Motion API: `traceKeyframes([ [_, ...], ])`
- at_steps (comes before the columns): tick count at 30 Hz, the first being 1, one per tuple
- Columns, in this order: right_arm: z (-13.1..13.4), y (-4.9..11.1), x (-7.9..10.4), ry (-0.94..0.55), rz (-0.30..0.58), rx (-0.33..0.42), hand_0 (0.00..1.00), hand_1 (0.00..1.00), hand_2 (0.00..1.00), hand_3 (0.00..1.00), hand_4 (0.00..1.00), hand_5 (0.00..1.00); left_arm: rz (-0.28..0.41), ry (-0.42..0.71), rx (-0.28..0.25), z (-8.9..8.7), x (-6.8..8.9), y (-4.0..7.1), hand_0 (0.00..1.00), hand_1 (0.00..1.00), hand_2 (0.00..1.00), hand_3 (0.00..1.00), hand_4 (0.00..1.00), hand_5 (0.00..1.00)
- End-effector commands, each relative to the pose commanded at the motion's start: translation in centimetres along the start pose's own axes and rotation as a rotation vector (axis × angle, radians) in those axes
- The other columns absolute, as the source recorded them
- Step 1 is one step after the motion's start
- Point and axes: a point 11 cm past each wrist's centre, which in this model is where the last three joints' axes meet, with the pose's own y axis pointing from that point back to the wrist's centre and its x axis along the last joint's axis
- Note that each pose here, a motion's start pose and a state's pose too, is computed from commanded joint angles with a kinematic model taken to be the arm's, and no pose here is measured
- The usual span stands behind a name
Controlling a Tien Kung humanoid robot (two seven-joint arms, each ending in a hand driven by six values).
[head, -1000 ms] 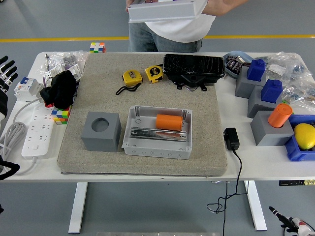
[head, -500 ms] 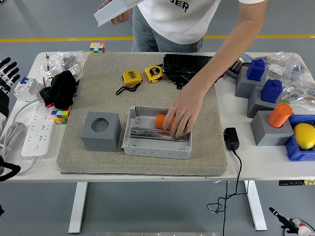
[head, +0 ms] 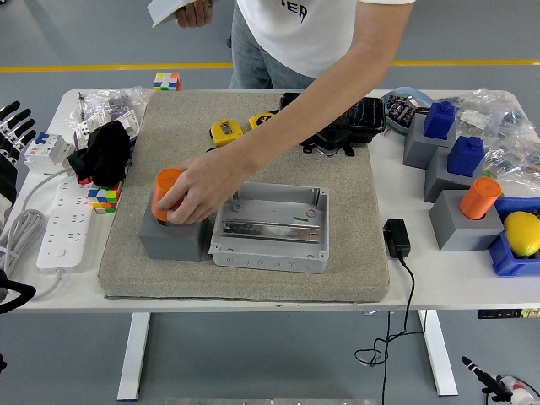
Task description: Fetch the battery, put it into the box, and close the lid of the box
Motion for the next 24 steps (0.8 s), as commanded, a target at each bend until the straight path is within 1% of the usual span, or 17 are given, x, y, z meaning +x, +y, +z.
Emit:
traceKeyframes([
  [24,0.03,0.01,-0.2,-0.003,-0.003,-0.001,0.902,0.883,0.82,0.861,0.998,0.998,0.0,-0.001,0.006,-0.21,-0.02,0.07,0.829,0.815,0.778,0.766,0.998,0.998],
])
